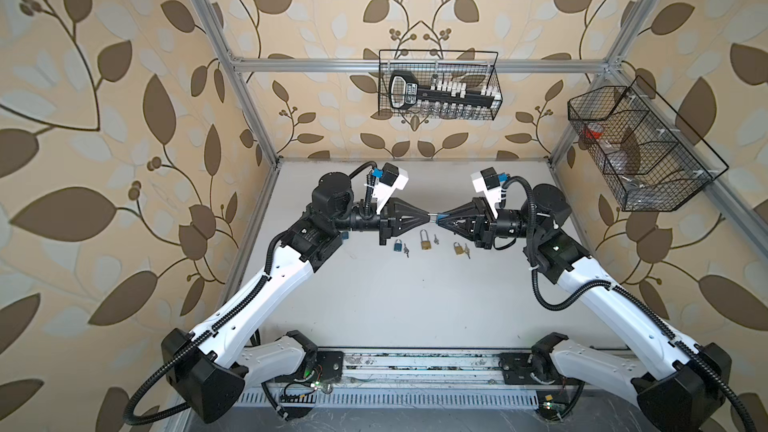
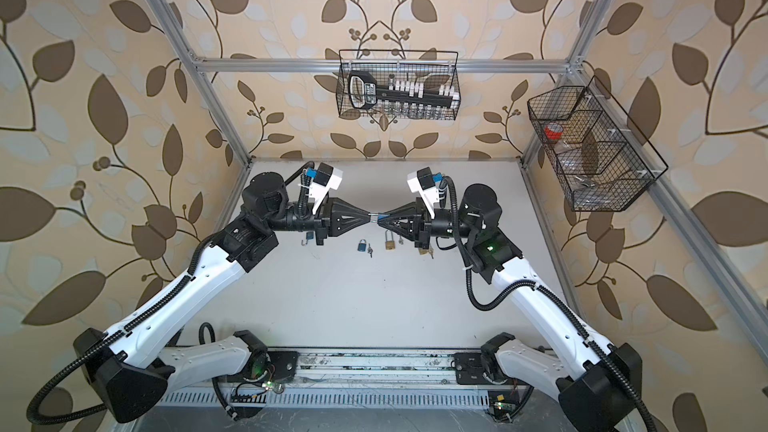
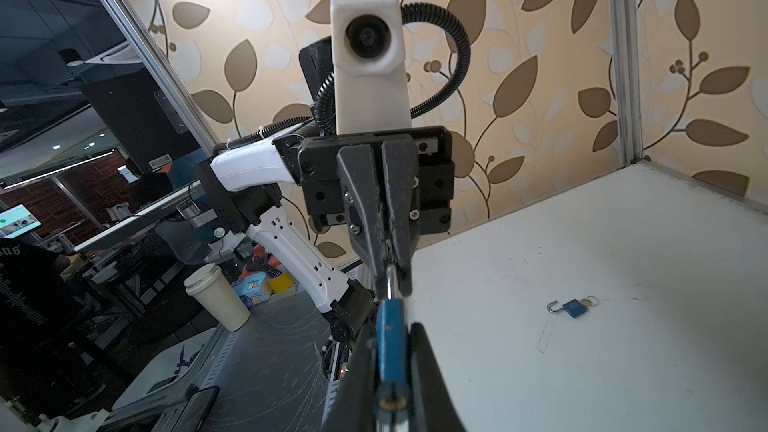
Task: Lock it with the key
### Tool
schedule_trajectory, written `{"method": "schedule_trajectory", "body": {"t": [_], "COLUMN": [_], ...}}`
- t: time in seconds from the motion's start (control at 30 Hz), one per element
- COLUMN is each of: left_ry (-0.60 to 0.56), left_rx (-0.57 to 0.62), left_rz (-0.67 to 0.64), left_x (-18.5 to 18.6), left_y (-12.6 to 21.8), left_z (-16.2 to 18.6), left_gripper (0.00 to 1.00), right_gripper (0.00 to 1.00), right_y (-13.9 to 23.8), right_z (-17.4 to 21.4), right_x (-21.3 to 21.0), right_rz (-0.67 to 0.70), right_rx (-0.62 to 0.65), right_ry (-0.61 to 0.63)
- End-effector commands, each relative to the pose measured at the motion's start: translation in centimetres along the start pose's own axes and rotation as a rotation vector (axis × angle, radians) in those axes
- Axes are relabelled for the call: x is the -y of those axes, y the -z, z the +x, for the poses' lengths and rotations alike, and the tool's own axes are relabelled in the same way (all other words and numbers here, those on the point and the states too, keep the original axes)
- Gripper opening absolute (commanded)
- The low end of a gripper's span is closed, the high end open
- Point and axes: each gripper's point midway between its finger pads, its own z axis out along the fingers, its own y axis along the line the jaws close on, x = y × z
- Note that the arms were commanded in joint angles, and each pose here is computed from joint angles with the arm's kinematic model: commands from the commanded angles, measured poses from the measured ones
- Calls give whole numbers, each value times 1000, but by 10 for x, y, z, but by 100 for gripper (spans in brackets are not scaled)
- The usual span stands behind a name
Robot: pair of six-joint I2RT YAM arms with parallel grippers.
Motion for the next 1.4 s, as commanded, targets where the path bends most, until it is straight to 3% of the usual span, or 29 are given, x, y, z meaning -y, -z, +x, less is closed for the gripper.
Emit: {"method": "schedule_trajectory", "body": {"t": [0.0,0.3,0.7,1.07,1.23,1.37], "left_ry": [-56,-30,-28,-18,-44,-71], "left_rx": [22,-62,19,10,19,35], "left_rz": [33,114,-57,-18,-32,-60], "left_x": [10,18,-4,1,3,3], "left_y": [3,-26,1,0,2,6], "left_z": [-16,6,-1,0,-7,-13], "left_gripper": [0,0,0,0,36,41], "right_gripper": [0,0,0,0,0,0], "right_y": [-3,-35,7,7,1,1], "right_z": [-17,-11,-33,-32,-23,-19], "right_x": [-13,-27,-21,-23,-17,-18], "right_rz": [-31,-105,8,-19,-26,-32], "right_rx": [20,10,139,133,75,53], "right_ry": [55,55,111,100,71,63]}}
